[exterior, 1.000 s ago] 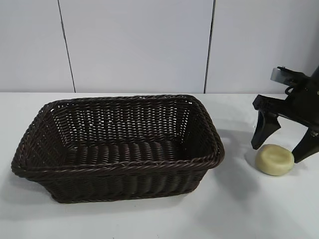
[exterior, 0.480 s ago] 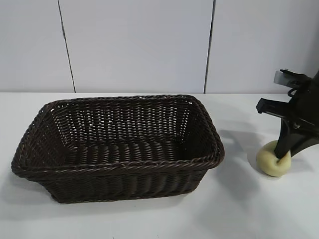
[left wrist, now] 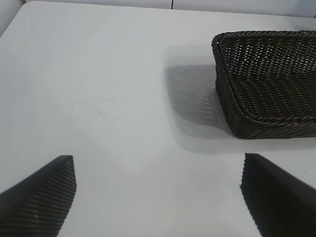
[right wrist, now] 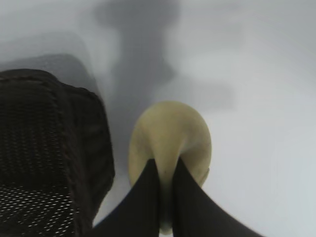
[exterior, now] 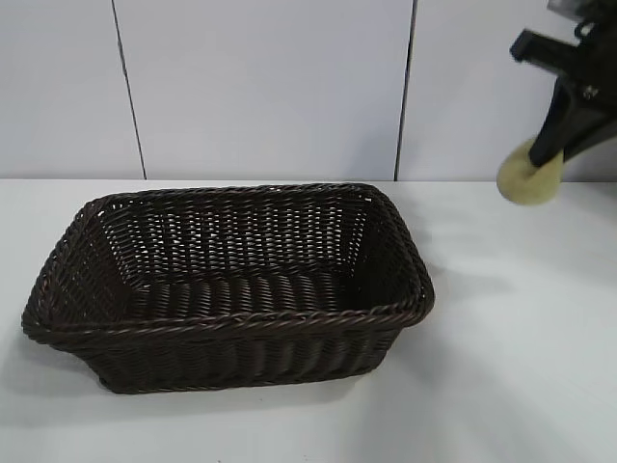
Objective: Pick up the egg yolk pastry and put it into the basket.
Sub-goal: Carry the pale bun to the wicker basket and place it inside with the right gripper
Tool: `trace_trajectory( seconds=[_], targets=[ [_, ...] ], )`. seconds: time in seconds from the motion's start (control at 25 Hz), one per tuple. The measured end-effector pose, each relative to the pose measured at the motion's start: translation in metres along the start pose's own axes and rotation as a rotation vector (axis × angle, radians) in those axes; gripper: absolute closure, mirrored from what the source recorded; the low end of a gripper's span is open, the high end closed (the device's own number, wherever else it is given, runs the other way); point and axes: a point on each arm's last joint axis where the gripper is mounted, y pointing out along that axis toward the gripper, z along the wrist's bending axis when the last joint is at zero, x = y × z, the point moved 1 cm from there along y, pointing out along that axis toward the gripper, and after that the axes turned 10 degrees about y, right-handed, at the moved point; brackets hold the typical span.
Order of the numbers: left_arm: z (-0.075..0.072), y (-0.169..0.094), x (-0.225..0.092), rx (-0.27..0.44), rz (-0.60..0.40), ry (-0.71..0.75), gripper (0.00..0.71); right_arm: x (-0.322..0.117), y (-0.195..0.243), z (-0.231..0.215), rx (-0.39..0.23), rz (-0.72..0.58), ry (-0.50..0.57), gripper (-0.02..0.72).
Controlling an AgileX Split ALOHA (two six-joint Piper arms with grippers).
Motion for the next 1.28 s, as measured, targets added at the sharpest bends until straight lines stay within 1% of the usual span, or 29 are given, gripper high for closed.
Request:
trace_trajectory(
  seconds=[0.12, 0.2, 0.28, 0.4, 0.6, 0.76, 0.88, 0.96, 1.12, 1.28],
  targets=[
    [0.0, 0.0, 0.0, 0.0, 0.0, 0.0, 0.052, 0.002, -0.007, 0.005, 0.021, -0.002, -0.002, 0.675],
    [0.0, 0.0, 0.0, 0.0, 0.0, 0.0, 0.052, 0.0, -0.005, 0.009, 0.026, 0.013, -0.006, 0.678],
    [0.0, 0.0, 0.0, 0.0, 0.0, 0.0, 0.052, -0.004, -0.001, 0.02, 0.038, 0.027, -0.032, 0.68],
    [0.0, 0.0, 0.0, 0.0, 0.0, 0.0, 0.052, -0.015, 0.009, 0.051, 0.07, 0.046, -0.1, 0.68],
    [0.0, 0.0, 0.0, 0.0, 0.0, 0.0, 0.052, -0.049, 0.026, 0.124, 0.165, 0.048, -0.224, 0.68],
    [0.0, 0.0, 0.0, 0.0, 0.0, 0.0, 0.052, -0.076, 0.039, 0.163, 0.219, 0.064, -0.285, 0.68],
    [0.0, 0.0, 0.0, 0.0, 0.0, 0.0, 0.052, -0.089, 0.051, 0.178, 0.233, 0.081, -0.31, 0.68],
    [0.0, 0.0, 0.0, 0.0, 0.0, 0.0, 0.052, -0.091, 0.057, 0.181, 0.233, 0.082, -0.307, 0.68],
    [0.0, 0.0, 0.0, 0.0, 0.0, 0.0, 0.052, -0.088, 0.071, 0.179, 0.21, 0.077, -0.308, 0.68],
    [0.0, 0.0, 0.0, 0.0, 0.0, 0.0, 0.052, -0.085, 0.102, 0.174, 0.184, 0.083, -0.287, 0.68]
  ],
)
